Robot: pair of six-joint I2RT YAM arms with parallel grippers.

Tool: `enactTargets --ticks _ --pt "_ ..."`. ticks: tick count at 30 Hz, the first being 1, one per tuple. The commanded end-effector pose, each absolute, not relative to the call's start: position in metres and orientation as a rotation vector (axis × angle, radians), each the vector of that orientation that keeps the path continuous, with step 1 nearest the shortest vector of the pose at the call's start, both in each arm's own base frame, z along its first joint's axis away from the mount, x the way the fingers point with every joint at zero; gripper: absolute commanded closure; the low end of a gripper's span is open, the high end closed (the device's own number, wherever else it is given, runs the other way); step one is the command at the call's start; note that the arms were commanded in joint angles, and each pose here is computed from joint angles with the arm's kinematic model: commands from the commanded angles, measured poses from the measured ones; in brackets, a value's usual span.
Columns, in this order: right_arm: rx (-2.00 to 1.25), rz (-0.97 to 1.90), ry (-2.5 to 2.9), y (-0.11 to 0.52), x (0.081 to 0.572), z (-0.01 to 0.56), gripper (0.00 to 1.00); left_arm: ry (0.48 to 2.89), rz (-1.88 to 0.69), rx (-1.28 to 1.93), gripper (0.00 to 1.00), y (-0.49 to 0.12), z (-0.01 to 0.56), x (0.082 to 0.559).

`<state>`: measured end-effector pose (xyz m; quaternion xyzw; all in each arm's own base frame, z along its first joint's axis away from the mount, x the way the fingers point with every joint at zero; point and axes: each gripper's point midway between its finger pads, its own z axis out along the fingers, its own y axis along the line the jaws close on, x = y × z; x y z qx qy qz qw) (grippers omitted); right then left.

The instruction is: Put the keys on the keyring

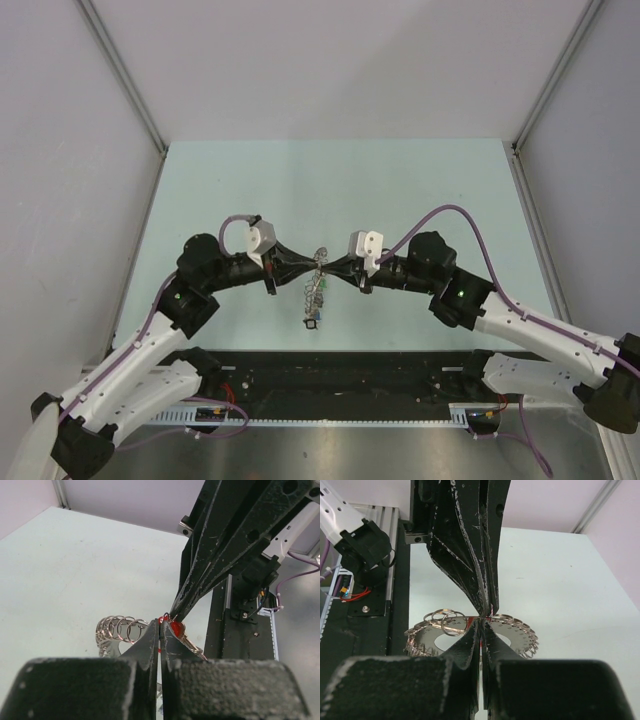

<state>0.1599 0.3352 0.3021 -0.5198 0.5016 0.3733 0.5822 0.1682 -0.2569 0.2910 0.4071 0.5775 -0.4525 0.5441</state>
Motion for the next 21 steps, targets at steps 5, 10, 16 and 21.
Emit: enactTargets --ticks 5,10,16,21 --pt "-1.249 0.824 1.111 0.34 0.157 0.316 1.0 1.28 -1.095 0.8 1.0 -0.252 0.342 0.173" --pt "-1.263 0.819 1.108 0.34 0.156 0.314 1.0 1.258 -1.137 0.744 1.0 -0.251 0.343 0.171" --pt "-1.25 0.817 1.121 0.339 0.155 0.315 0.99 1.192 -1.17 0.641 1.0 -0.246 0.349 0.171" --pt "-1.249 0.822 1.121 0.34 0.153 0.316 0.93 1.13 -1.204 0.575 1.0 -0.242 0.353 0.168"
